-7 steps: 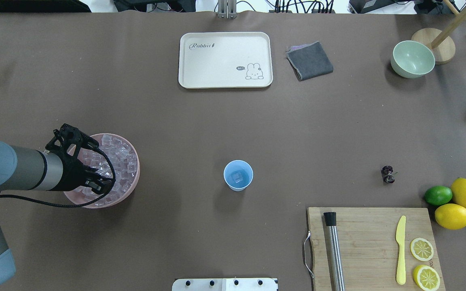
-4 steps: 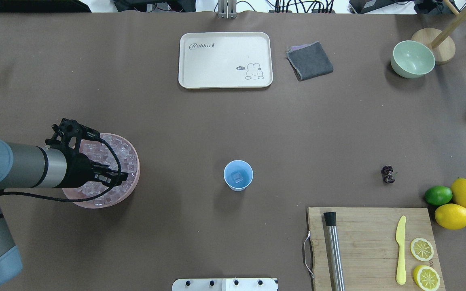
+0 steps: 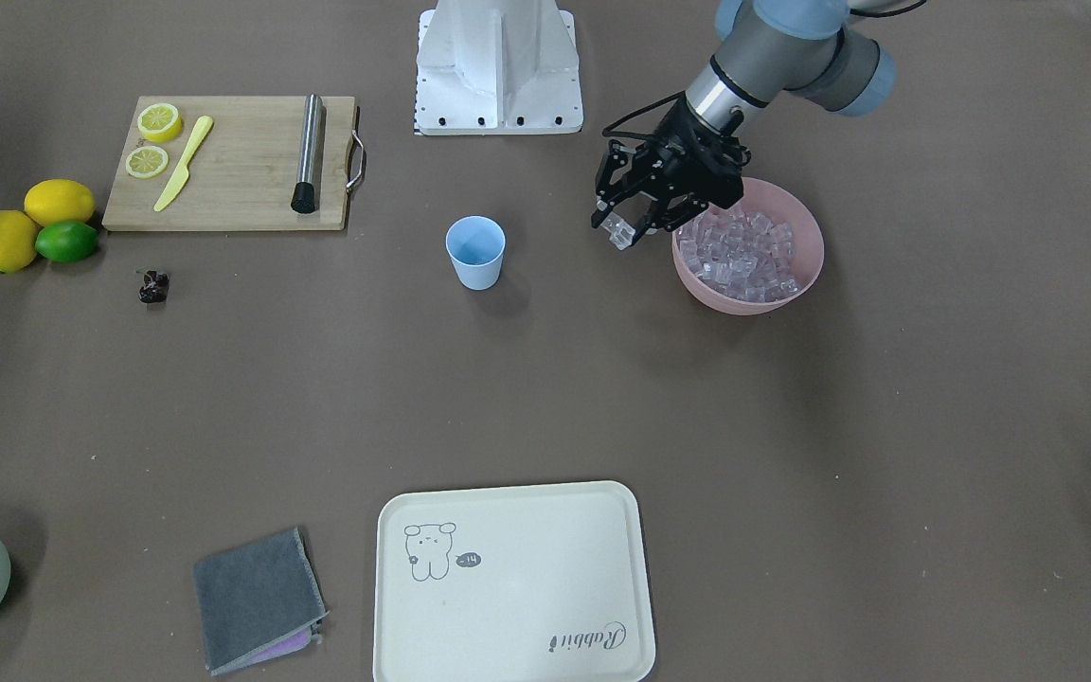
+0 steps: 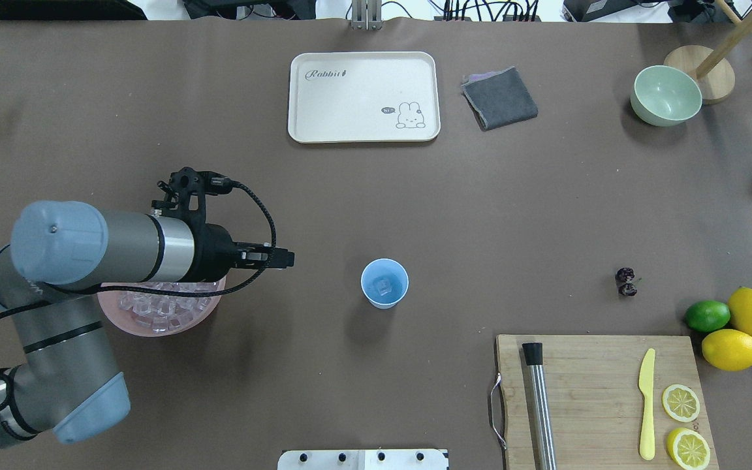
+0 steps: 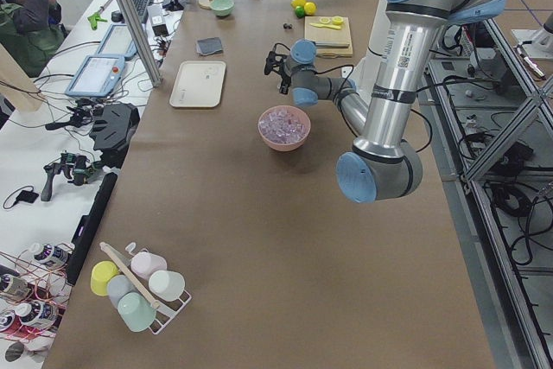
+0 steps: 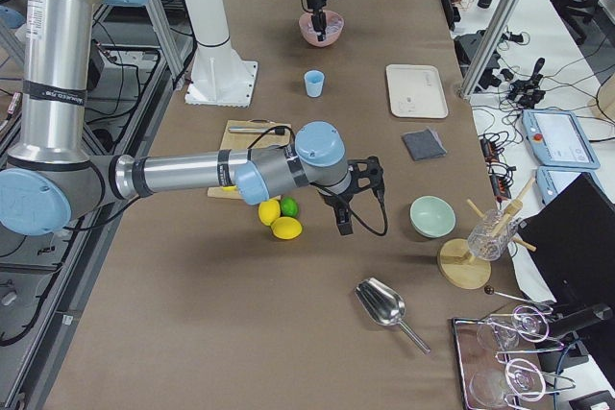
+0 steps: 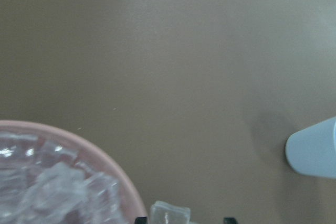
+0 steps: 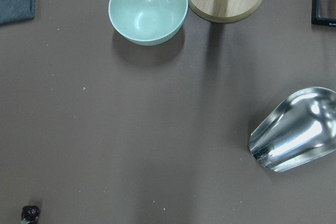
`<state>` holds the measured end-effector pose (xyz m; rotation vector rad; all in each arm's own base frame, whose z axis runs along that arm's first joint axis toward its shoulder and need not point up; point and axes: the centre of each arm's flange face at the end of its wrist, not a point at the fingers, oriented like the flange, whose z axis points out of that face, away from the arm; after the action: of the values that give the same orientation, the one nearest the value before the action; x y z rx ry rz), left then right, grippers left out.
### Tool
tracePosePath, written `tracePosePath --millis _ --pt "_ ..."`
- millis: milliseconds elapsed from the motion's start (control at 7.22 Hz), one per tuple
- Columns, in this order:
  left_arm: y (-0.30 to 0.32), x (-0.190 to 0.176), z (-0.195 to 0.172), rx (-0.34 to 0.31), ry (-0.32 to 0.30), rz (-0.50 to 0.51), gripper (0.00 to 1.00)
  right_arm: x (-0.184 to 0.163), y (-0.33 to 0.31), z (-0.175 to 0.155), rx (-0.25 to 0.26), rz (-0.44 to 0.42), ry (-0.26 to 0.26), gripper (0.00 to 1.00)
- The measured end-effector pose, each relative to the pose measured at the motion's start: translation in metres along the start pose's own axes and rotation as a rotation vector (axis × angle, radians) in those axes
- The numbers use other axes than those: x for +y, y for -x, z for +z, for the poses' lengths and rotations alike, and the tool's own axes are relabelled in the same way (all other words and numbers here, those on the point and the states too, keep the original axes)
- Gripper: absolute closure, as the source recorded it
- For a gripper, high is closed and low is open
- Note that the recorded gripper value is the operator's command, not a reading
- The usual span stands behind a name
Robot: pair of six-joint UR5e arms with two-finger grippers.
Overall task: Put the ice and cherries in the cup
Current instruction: 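Move the left gripper over the blue cup and drop the ice cube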
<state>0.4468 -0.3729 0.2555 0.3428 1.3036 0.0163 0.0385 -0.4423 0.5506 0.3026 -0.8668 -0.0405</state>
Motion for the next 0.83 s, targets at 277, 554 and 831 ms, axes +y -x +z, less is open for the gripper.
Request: tracePosePath --millis 277,554,831 --pt "-0.033 0.005 0.021 0.023 -0.023 -0.022 1.00 0.000 0.000 0.000 0.000 -0.003 -0.001 0.00" --pt "-0.068 0.017 0.054 0.026 -0.059 -0.019 1.00 0.000 0.001 -0.001 0.000 -0.007 -0.002 0.00" --pt "-0.093 0.036 0.074 0.035 -0.073 -0.061 1.00 0.000 0.001 -0.001 -0.001 -0.010 -0.003 0.00"
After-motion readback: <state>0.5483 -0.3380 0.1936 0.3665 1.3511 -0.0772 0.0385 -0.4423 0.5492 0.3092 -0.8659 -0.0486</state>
